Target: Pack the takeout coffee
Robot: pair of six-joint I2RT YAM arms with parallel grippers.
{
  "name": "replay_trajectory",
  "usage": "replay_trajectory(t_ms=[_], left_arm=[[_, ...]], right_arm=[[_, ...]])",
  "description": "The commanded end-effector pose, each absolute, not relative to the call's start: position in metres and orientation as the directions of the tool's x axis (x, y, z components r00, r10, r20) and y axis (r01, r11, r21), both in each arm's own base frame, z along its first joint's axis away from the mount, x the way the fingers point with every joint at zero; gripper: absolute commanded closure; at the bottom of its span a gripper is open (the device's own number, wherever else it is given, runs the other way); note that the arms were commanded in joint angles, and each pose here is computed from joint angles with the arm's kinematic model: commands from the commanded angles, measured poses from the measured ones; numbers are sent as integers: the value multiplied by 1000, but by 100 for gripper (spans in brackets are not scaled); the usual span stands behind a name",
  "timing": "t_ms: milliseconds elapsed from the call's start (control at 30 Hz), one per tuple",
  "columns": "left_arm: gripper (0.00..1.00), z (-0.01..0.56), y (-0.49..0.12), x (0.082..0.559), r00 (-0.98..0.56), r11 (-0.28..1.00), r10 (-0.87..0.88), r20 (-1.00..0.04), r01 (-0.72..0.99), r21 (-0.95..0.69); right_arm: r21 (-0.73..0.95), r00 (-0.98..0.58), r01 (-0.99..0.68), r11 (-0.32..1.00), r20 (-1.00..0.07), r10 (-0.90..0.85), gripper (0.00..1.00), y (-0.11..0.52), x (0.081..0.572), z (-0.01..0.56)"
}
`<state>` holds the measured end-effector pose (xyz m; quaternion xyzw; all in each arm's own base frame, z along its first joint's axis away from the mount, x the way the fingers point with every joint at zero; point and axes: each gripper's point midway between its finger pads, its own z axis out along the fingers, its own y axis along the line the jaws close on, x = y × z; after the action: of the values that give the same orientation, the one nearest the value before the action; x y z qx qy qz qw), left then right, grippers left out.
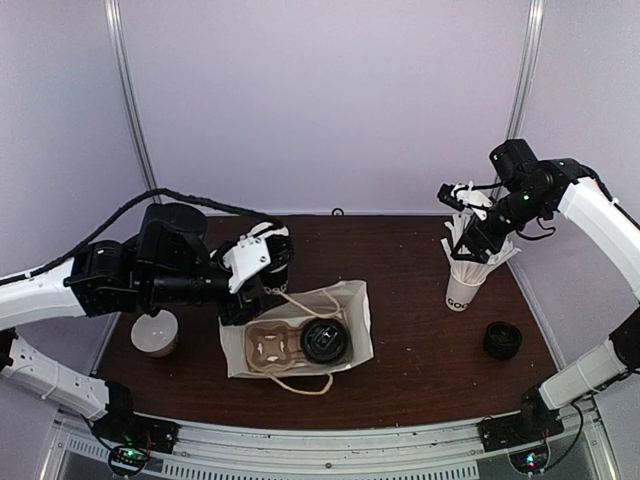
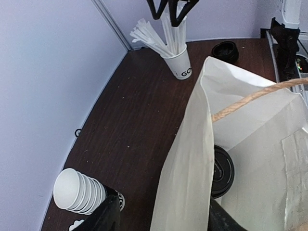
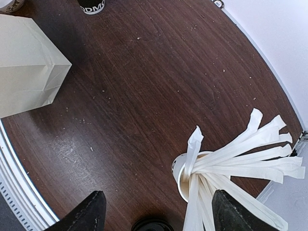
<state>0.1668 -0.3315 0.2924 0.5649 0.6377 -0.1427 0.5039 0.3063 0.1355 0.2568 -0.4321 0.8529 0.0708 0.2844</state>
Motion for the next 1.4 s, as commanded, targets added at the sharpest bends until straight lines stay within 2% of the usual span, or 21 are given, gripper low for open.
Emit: replay_trajectory(t_ms=[0,300,733,867,1100,1267,1367], left_arm=[[38,312,-324,205,76,442,534,-842,824,355],[32,307,-312,250,-43,542,518,-855,789,289],[21,354,-291,248,16,572,485,-874,750,331],[20,365,-279,250,21,589,487,-873,730,346],[19,375,-262,251,34,636,446,-894,691,343],[19,375,-257,253,36,648,443,-896,677,348],[19,374,-255,254,35,652,444,-895,672,350]], right_arm=[[-166,-487,-749,641,-518,-703,22,123,308,254],[-185,-523,-725,663,-478,-706,35,118,323,243],[-156,-538,-719,677,-491,-685,42,134,364,234],[-121,-551,-728,675,-483,-681,45,142,374,224],[-54,-568,-745,665,-472,-674,70,150,373,219],[-46,-570,-744,667,-476,-670,100,150,368,223],[-49,-570,-740,671,-483,-664,100,149,365,228]])
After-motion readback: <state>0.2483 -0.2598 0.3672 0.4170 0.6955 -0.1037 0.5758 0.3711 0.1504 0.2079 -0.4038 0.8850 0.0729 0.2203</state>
